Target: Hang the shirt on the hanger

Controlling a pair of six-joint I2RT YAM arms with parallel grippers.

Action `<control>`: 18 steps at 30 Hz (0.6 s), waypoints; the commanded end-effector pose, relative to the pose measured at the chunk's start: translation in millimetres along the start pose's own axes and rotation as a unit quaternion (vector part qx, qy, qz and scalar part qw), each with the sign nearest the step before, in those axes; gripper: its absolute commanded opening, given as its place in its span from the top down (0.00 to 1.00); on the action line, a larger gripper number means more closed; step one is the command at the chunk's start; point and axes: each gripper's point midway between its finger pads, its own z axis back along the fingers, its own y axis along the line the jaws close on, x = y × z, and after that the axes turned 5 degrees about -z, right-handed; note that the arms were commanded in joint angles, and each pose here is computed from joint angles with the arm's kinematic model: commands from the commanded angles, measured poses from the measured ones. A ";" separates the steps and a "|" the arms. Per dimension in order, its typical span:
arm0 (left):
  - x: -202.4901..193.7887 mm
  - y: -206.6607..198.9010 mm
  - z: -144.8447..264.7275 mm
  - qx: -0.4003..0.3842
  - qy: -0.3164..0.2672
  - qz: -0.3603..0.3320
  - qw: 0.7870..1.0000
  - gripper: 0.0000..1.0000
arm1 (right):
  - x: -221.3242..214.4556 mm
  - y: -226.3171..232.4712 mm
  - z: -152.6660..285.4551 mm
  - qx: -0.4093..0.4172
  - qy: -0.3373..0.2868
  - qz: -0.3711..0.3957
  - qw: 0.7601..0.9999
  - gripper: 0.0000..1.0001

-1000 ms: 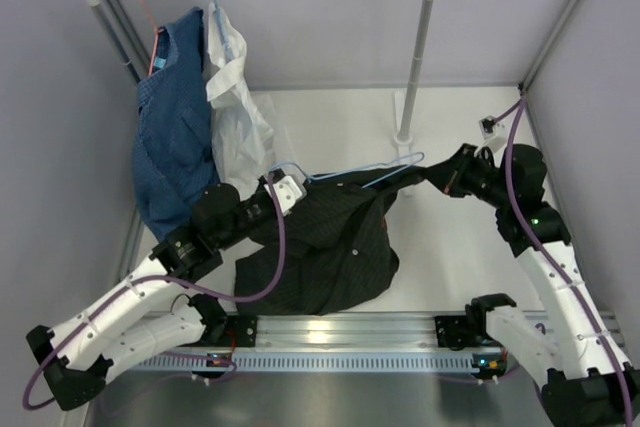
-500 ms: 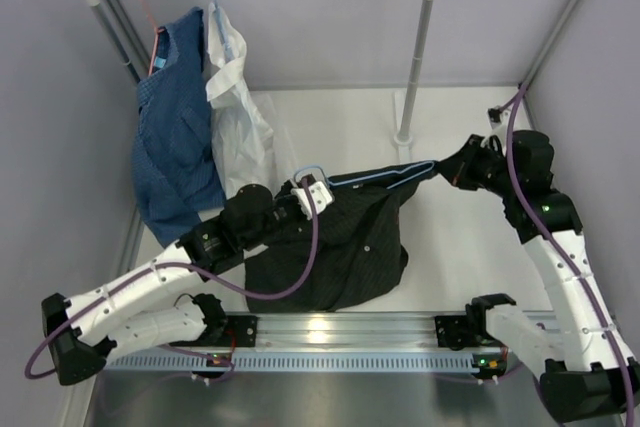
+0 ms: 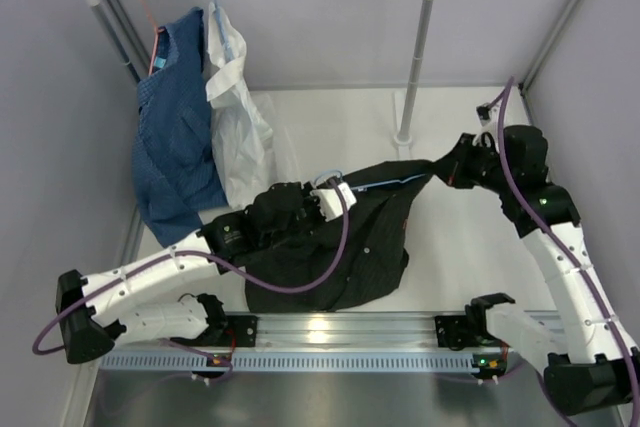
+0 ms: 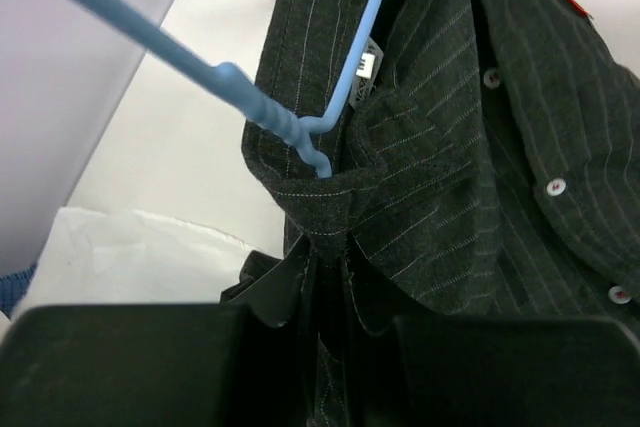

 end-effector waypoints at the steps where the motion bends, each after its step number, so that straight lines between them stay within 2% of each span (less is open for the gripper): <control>1: 39.7 28.5 7.5 0.042 -0.024 0.067 0.997 1.00 | -12.6 69.4 14.3 0.141 0.002 0.012 0.990 1.00; 3: 47.2 28.9 -1.6 0.043 -0.012 0.107 0.993 1.00 | -36.8 104.8 23.4 0.210 -0.002 0.024 0.977 1.00; 4: 69.5 41.4 1.2 0.053 -0.029 0.126 0.990 1.00 | -43.3 117.6 28.6 0.235 -0.002 0.004 0.972 1.00; 5: 72.0 38.9 -1.5 0.044 -0.018 0.137 0.989 1.00 | -58.6 118.8 24.5 0.245 0.006 -0.004 0.970 1.00; 7: 84.4 35.2 -12.0 0.033 -0.018 0.175 0.984 1.00 | -62.7 139.9 36.6 0.279 -0.018 -0.009 0.960 1.00; 8: 102.7 39.0 -10.1 0.024 -0.040 0.190 0.981 1.00 | -67.1 135.6 30.4 0.265 -0.029 -0.014 0.964 1.00; 10: 116.8 37.7 -13.7 0.015 -0.051 0.224 0.973 1.00 | -79.5 150.9 37.9 0.289 -0.031 -0.008 0.957 1.00; 13: 144.0 50.1 -11.1 0.020 -0.082 0.263 0.961 1.00 | -98.1 155.4 30.1 0.280 -0.033 -0.002 0.960 1.00; 17: 176.9 50.4 -2.6 -0.014 -0.139 0.278 0.950 1.00 | -110.2 151.7 15.4 0.254 -0.039 -0.001 0.967 1.00; 18: 180.5 42.1 0.1 -0.040 -0.150 0.259 0.953 1.00 | -107.2 149.1 16.5 0.249 -0.047 -0.006 0.967 0.98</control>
